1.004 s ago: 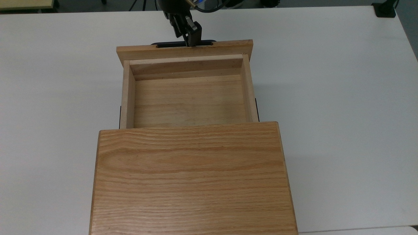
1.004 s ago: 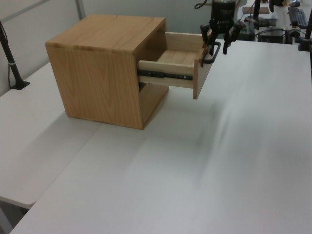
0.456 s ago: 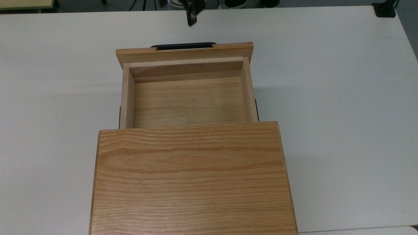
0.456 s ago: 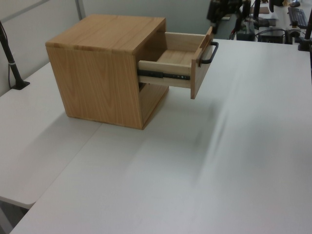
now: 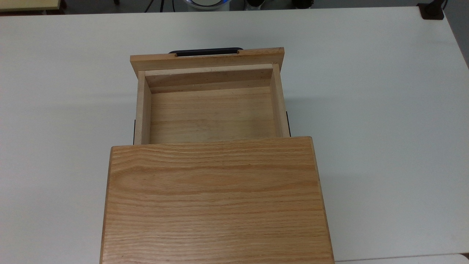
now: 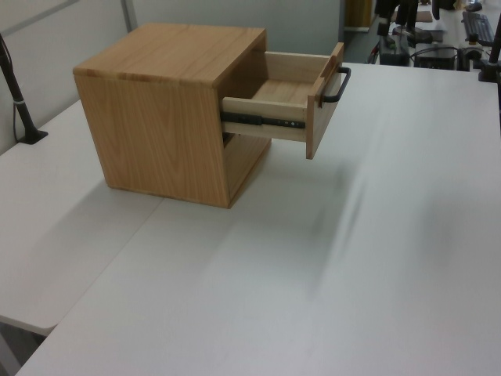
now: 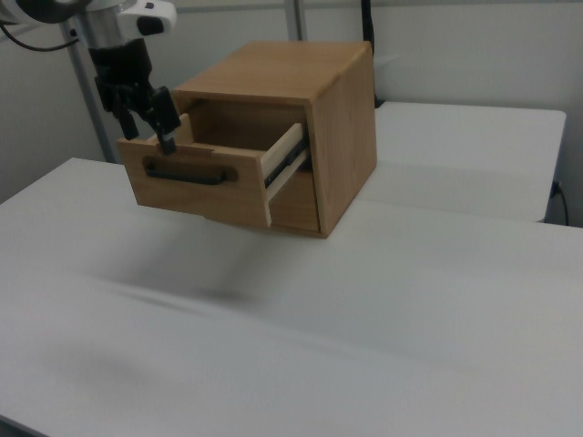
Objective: Open the drawer by sliding it
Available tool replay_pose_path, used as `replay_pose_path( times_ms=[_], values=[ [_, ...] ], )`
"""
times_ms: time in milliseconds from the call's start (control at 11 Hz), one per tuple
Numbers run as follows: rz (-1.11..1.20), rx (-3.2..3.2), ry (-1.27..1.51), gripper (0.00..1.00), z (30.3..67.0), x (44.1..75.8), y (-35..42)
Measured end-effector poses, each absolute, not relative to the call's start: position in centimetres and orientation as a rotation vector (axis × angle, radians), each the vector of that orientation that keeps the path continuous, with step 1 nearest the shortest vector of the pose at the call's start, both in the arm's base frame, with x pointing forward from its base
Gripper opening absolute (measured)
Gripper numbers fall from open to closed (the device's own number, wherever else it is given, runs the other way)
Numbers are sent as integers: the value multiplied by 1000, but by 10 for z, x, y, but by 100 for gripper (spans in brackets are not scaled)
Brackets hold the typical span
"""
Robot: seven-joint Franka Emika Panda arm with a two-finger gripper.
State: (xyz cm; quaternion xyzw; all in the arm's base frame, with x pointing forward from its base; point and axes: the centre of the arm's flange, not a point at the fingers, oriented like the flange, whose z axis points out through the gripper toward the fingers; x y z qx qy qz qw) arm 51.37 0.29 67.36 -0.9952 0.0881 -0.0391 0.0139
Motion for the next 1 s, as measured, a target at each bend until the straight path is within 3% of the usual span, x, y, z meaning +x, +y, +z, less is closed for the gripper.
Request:
replay_pose_path(
  times_ms=[183, 639, 1004],
  values=[
    [-155, -3154, 134, 100, 668, 519, -13],
    [-137, -3206, 88, 100, 635, 548, -13],
    [-103, -3087, 252, 100, 640, 547, 5]
  ],
)
